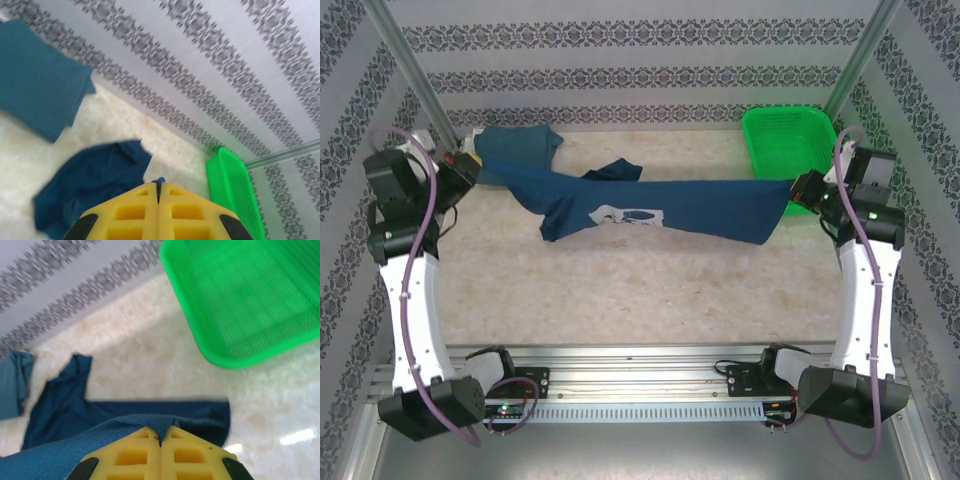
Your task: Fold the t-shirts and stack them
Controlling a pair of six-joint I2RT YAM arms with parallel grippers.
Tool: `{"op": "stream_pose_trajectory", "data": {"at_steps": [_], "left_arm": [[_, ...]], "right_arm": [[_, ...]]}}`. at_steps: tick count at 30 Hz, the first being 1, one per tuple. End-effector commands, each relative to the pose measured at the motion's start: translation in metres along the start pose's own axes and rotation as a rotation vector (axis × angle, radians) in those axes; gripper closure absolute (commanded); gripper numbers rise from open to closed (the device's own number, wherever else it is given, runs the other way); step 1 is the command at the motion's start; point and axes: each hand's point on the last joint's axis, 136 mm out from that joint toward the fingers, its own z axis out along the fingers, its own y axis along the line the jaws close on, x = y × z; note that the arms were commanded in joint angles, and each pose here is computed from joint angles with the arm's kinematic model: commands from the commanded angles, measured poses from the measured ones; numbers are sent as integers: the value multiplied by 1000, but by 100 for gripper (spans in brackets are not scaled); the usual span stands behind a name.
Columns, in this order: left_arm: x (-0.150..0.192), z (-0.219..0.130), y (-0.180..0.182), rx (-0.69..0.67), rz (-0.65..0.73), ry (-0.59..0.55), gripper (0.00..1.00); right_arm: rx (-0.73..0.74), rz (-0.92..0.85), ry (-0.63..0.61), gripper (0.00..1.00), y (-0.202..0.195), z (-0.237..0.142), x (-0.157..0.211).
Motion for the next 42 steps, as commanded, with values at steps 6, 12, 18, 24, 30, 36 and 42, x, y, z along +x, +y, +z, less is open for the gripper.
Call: {"op": "stream_pose_trajectory", "data": {"at_steps": [6, 12, 18, 24, 30, 36, 42], "left_arm": [[-78, 77, -44, 120, 44, -50, 100], [-107, 150, -57, 187, 30, -39, 100], [-153, 183, -99, 290, 50, -103, 100], [-192, 159, -114, 380, 15, -227, 100], [-193, 135, -125, 404, 85, -219, 100], [-167, 109, -124, 400, 145, -193, 100], [-62, 73, -3, 238, -38, -180, 100]], "right_arm": [[-128, -75, -43, 100, 60, 25, -86], [-248, -75, -23, 100, 91, 81, -147], [-502, 5, -174, 100, 119, 94, -217], [-664, -9, -365, 100, 136, 60, -268], [-679, -48, -331, 100, 135, 62, -261], [-588, -128, -208, 100, 114, 79, -215], [-472, -51, -73, 100, 44, 117, -99]]}}
